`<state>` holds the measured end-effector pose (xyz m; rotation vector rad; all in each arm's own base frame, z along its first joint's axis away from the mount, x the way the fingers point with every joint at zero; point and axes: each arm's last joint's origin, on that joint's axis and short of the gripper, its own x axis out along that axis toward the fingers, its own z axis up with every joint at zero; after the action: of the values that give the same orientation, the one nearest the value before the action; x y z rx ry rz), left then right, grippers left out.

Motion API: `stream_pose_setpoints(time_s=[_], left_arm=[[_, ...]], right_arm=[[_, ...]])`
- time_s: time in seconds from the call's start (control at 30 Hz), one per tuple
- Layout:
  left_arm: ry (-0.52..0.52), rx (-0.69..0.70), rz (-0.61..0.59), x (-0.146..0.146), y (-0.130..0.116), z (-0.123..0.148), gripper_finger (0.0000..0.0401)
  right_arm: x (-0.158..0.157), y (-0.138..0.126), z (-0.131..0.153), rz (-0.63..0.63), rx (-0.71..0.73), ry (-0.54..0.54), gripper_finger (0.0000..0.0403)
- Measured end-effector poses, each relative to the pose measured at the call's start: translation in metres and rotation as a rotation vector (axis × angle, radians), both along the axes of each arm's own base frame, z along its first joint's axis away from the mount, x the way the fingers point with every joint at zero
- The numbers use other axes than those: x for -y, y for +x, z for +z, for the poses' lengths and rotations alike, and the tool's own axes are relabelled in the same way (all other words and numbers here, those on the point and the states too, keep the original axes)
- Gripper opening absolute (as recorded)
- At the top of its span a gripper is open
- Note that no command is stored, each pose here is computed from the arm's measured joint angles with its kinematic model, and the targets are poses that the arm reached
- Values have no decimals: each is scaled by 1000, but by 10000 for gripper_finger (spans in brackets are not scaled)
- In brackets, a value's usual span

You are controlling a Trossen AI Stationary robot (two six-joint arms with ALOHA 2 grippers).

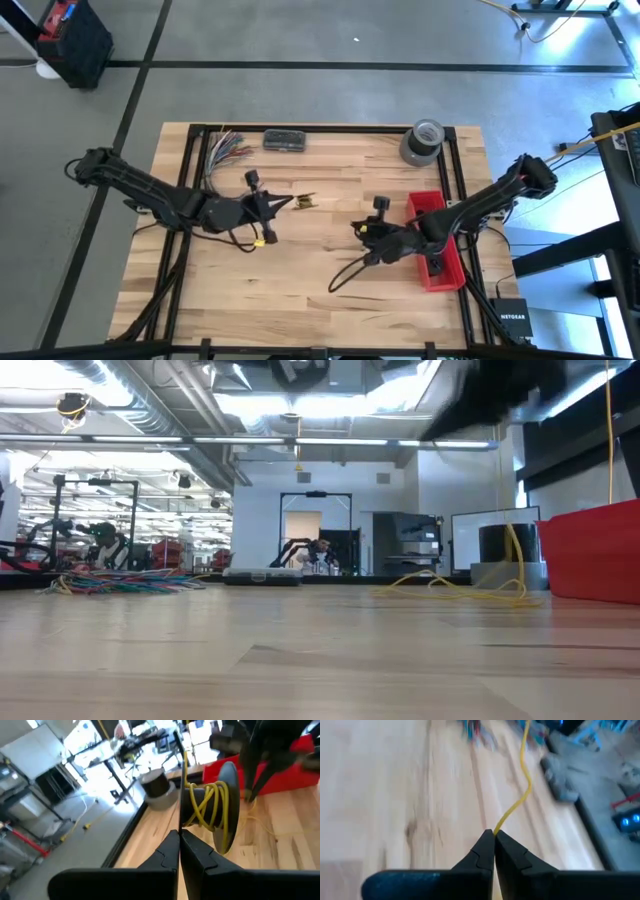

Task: Coil cords
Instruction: Uncoil the yellow wire from the black spool

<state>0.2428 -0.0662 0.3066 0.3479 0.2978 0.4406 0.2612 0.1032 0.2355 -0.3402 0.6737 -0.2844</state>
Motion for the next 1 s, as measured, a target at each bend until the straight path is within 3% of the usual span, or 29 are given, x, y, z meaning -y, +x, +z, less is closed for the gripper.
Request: stream_pose_setpoints(time_s=[0.17, 0.37, 0.5, 0.67, 1.0], left_arm=[[-1, 32, 1, 0, 4, 2, 0], [-22, 56, 51, -10, 12, 0, 0], [-34, 54, 78, -15, 15, -3, 0], [-31, 31, 81, -15, 15, -6, 0], [-35, 21, 83, -16, 15, -7, 0]], right_arm=[[4, 8, -39, -32, 33, 22, 12], [7, 36, -52, 18, 159, 45, 12], [16, 54, -54, 107, 182, 125, 12], [26, 66, -47, 132, 150, 278, 24], [27, 60, -18, 120, -53, 239, 119]])
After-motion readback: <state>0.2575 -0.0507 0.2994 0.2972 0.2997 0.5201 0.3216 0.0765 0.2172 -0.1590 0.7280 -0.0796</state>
